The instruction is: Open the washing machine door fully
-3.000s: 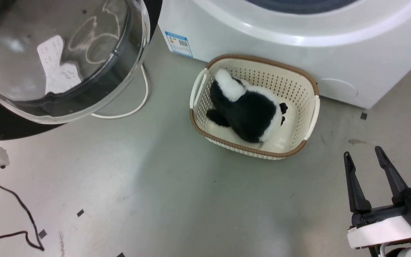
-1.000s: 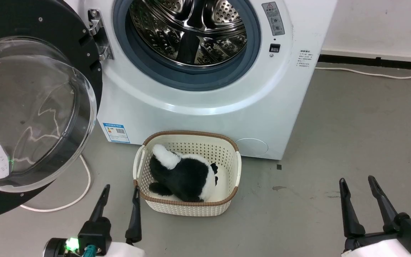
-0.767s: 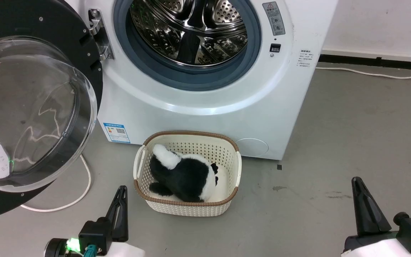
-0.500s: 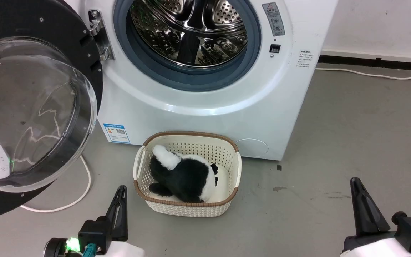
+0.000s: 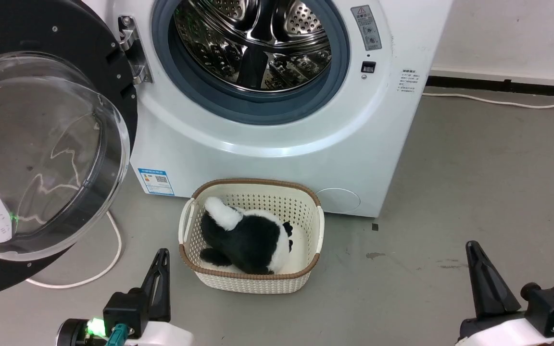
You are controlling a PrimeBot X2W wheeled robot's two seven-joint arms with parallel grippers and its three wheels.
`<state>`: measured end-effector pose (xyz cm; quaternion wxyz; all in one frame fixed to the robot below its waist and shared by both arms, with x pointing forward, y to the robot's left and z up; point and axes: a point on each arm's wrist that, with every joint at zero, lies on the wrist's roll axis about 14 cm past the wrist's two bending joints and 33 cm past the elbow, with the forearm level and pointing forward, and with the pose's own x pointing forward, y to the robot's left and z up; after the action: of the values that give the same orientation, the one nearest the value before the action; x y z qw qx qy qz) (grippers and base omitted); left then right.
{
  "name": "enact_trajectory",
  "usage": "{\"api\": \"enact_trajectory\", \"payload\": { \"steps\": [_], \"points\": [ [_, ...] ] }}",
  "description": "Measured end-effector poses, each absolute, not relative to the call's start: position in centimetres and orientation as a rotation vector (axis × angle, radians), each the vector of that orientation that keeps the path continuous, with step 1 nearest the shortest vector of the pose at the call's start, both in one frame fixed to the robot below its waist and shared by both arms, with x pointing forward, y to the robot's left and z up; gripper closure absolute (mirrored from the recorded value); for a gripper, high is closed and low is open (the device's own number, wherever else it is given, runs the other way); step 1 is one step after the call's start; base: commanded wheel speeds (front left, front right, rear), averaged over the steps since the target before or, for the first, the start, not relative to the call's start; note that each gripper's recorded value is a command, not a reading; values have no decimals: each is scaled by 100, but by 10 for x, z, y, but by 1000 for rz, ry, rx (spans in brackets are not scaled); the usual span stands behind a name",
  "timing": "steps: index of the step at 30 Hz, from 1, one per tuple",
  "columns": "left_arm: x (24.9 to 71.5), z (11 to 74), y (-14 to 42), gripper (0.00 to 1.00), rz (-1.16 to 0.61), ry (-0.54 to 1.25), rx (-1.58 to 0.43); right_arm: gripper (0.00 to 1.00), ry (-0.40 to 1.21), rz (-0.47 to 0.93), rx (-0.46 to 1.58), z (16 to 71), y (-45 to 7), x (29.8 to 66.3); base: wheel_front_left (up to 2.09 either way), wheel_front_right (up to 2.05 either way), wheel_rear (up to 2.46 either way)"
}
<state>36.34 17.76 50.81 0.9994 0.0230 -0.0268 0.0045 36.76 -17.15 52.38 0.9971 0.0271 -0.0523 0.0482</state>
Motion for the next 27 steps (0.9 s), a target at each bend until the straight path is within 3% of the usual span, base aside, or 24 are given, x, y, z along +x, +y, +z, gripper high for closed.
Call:
{"api": "enact_trajectory", "payload": {
  "steps": [27],
  "points": [
    [365,512,178,100,5,-30,48,100,-59,108,27,520,-168,367,0,0,0]
  ]
}}
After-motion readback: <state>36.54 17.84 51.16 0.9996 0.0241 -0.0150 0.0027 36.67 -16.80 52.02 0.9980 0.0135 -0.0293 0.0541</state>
